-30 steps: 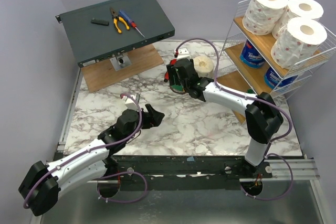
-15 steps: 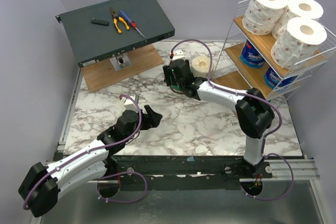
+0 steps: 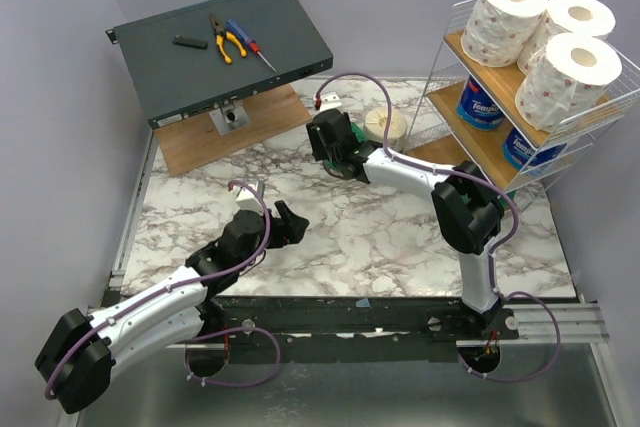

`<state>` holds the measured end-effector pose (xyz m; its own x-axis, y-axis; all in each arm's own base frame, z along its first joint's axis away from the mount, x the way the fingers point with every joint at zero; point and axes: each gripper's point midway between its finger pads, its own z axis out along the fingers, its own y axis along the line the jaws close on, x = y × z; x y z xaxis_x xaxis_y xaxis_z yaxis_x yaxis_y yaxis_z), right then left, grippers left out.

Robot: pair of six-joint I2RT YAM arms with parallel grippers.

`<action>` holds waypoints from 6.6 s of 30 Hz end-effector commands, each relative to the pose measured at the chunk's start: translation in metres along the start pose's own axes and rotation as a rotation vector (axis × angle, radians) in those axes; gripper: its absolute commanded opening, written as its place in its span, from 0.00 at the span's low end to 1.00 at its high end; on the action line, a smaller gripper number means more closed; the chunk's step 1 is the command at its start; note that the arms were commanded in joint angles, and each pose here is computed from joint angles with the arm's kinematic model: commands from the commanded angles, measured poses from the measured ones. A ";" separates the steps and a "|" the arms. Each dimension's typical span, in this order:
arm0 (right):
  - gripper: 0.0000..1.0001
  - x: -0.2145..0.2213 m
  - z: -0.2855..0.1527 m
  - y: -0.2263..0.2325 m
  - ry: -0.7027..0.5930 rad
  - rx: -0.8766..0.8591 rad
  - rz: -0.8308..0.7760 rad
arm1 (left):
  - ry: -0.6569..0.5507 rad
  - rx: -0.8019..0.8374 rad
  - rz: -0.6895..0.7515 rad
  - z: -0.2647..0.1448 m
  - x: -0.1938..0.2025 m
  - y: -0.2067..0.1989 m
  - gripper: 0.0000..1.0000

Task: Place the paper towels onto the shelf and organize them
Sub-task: Pick up the paper towel from the center of the board, then place the paper towel on the shelf, then adjust the paper towel on the shelf.

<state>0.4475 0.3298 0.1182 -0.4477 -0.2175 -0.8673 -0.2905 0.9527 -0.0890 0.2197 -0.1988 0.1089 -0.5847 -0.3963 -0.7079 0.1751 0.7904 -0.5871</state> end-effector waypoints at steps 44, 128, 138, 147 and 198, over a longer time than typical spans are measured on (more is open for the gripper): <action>0.29 -0.023 -0.129 -0.050 0.013 0.117 0.030 | -0.002 0.017 -0.024 0.000 0.002 0.002 0.79; 0.56 0.060 -0.146 -0.253 0.117 0.727 0.202 | 0.091 0.133 -0.016 0.020 0.013 -0.030 0.77; 0.60 0.028 -0.165 -0.223 0.033 0.622 0.184 | 0.097 0.135 -0.026 0.021 0.014 -0.031 0.77; 0.45 0.033 -0.161 -0.150 -0.019 0.511 0.038 | 0.104 0.129 -0.035 0.023 0.015 -0.032 0.77; 0.01 0.152 -0.120 -0.298 0.242 1.074 0.303 | 0.108 0.117 -0.009 0.022 0.019 -0.025 0.76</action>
<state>0.3614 0.0036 0.0652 -0.6030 0.1018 -0.7912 0.6139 0.6926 -0.3788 0.2220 -0.2370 0.1009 -0.6751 -0.3526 -0.6480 0.2368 0.7283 -0.6430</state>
